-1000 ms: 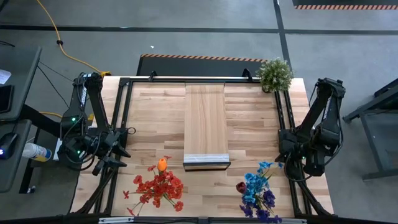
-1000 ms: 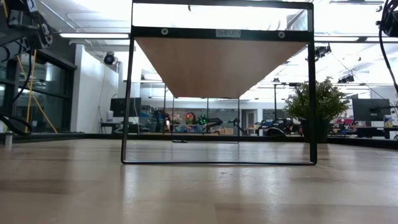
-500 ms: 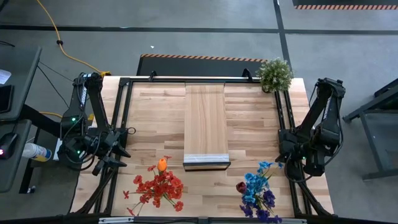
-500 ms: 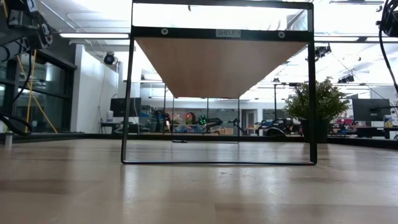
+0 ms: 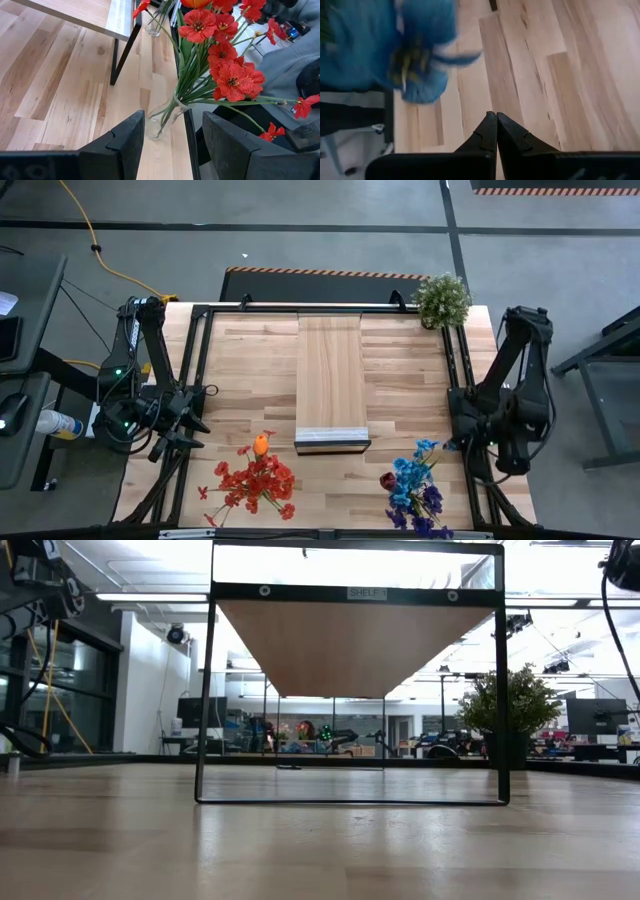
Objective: Pick and place flowers into a vace then onto a shelf
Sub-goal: Put the right transparent vase with the flowers on the shelf
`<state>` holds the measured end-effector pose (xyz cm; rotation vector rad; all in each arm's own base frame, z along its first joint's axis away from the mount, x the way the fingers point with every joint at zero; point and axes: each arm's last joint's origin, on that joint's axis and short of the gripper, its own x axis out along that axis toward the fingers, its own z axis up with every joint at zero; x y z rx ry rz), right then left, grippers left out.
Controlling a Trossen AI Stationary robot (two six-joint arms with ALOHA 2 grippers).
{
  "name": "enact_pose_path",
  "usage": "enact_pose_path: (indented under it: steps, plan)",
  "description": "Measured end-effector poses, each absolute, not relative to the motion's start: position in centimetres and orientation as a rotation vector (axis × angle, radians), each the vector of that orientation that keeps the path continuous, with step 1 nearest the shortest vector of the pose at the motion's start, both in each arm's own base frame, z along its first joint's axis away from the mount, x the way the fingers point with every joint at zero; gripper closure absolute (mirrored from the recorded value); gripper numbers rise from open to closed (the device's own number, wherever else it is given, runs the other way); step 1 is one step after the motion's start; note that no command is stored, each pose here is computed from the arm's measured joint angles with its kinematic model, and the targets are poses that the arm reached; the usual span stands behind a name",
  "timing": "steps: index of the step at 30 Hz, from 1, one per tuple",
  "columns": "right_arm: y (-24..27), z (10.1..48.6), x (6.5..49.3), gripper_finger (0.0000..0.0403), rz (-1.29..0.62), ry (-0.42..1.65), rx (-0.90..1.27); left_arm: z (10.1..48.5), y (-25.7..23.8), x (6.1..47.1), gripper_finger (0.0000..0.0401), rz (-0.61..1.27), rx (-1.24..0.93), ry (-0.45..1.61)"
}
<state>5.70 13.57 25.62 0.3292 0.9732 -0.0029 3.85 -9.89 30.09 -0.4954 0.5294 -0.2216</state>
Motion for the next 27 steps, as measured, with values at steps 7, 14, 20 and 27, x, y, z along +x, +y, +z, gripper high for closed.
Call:
enact_pose_path:
  steps: [7, 14, 20, 27]
  plan:
    - [15.8, 23.8, 5.3, 0.0402, -0.048, 1.026, 0.274, 30.1, -9.9, 3.9, 0.0169, -0.222, -0.496, 0.529]
    - [18.2, 22.3, 5.4, 0.0403, -0.048, 1.035, 0.262, 30.1, -9.9, 3.9, 0.0169, -0.221, -0.496, 0.529]
    - [18.9, 21.3, 5.0, 0.0402, -0.069, 1.060, 0.206, 30.1, -9.9, 3.9, 0.0169, -0.221, -0.496, 0.529]
    - [19.1, 21.3, 4.5, 0.0403, -0.035, 1.026, 0.183, 30.1, -9.9, 3.9, 0.0169, -0.221, -0.496, 0.529]
